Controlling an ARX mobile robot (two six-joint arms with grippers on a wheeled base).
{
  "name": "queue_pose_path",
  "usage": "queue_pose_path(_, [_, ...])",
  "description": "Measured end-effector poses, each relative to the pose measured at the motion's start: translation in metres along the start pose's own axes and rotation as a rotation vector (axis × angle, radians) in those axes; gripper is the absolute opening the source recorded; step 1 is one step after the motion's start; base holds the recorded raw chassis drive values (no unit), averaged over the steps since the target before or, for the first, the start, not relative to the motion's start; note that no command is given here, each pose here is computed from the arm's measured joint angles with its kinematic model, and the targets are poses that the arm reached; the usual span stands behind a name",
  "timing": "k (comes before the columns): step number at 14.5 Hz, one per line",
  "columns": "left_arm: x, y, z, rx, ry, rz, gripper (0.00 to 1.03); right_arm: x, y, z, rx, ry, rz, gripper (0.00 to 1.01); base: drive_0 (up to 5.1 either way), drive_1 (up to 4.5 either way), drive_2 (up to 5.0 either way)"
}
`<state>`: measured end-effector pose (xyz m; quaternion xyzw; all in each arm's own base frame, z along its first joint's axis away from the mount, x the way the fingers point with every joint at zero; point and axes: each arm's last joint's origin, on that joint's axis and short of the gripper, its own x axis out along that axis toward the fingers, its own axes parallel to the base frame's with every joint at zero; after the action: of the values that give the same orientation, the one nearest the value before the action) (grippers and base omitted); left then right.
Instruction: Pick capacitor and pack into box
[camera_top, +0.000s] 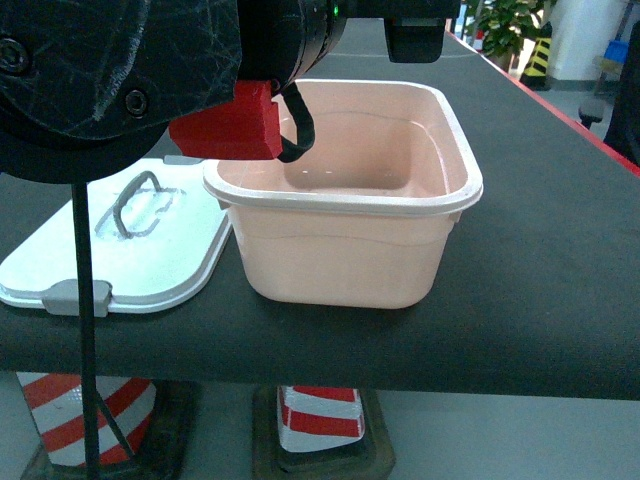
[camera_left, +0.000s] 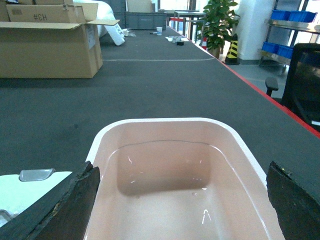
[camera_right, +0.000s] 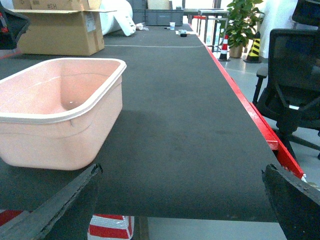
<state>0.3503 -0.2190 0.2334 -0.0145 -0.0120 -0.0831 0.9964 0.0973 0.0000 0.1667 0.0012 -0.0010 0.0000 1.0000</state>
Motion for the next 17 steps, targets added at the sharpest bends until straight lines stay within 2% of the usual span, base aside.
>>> queue_pose_path(3, [0.0,0.0,-0.001,0.005,0.008,0.005,0.98,0.0,0.0,0.0,0.0,0.0,0.0,0.98,0.0,0.0,0.0])
queue_pose_path(4, [0.0,-0.001,-0.001,0.024,0.036,0.029,0.98,0.0,0.0,0.0,0.0,0.0,0.0,0.98,0.0,0.0,0.0])
queue_pose_path(5, [-0.001,0.0,-0.001,0.071,0.088,0.126,0.98,0.0,0.0,0.0,0.0,0.0,0.001,0.98,0.0,0.0,0.0])
queue_pose_path(6, [-0.002,0.001,-0.001,0.085,0.094,0.178,0.98,0.0,0.0,0.0,0.0,0.0,0.0,0.98,0.0,0.0,0.0])
queue_pose_path(8, [-0.002,0.008,0.007,0.085,0.083,0.211,0.98,0.0,0.0,0.0,0.0,0.0,0.0,0.98,0.0,0.0,0.0])
queue_pose_path(9, [-0.002,0.018,0.016,0.068,0.068,0.241,0.98,0.0,0.0,0.0,0.0,0.0,-0.001,0.98,0.0,0.0,0.0])
queue_pose_path(11, [-0.003,0.052,0.035,0.048,0.041,0.32,0.98,0.0,0.0,0.0,0.0,0.0,0.0,0.98,0.0,0.0,0.0])
queue_pose_path(12, [-0.011,0.079,0.041,0.053,0.057,0.35,0.98,0.0,0.0,0.0,0.0,0.0,0.0,0.98,0.0,0.0,0.0])
queue_pose_path(13, [-0.015,0.092,0.039,0.058,0.07,0.362,0.98,0.0,0.0,0.0,0.0,0.0,0.0,0.98,0.0,0.0,0.0])
queue_pose_path(14, [-0.016,0.106,0.03,0.064,0.093,0.383,0.98,0.0,0.0,0.0,0.0,0.0,0.0,0.98,0.0,0.0,0.0])
queue_pose_path(16, [-0.008,0.128,0.009,0.072,0.129,0.389,0.98,0.0,0.0,0.0,0.0,0.0,0.0,0.98,0.0,0.0,0.0])
queue_pose_path(17, [-0.001,0.142,-0.004,0.076,0.146,0.412,0.98,0.0,0.0,0.0,0.0,0.0,0.0,0.98,0.0,0.0,0.0])
